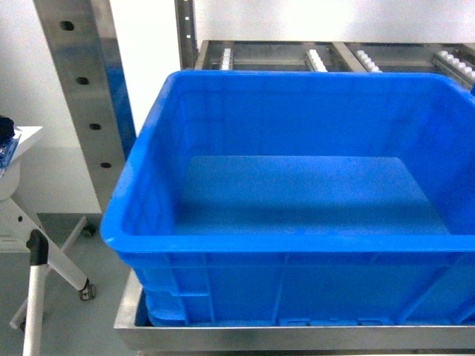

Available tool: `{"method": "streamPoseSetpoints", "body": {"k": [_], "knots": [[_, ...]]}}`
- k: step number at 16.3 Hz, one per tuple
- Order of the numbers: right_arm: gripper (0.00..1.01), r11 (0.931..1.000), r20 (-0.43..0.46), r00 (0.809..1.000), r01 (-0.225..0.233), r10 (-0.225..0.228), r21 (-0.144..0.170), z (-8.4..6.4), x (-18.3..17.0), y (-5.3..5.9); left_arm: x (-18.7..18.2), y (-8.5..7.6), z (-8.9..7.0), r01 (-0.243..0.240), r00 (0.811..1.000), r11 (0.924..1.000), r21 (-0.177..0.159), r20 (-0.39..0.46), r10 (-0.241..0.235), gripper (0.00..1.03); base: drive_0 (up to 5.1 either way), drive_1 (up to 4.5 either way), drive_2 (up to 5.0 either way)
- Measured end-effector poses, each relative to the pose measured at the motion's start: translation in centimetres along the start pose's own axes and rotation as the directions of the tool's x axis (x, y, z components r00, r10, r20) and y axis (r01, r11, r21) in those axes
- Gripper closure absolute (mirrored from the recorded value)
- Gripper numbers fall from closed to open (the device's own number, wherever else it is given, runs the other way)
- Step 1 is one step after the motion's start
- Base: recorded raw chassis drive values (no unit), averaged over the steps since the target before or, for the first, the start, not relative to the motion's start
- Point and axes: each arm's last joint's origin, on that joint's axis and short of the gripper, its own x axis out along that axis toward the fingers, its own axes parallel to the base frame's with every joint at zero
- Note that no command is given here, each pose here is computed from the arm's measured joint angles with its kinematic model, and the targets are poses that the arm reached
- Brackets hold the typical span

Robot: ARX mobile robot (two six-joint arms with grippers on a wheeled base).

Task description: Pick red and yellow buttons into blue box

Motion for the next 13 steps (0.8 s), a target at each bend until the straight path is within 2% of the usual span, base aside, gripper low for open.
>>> {"method": "streamPoseSetpoints", "body": {"k": [13], "knots": [[0.77, 1.0000, 0.001, 1.000, 0.000, 0.000, 0.000, 0.01, 0.00, 0.00, -0.02, 0.00, 0.06, 0.000, 1.000, 1.0000, -0.001, 0.005, 0.000, 0.79, 5.1, -2.34, -2.3]]}}
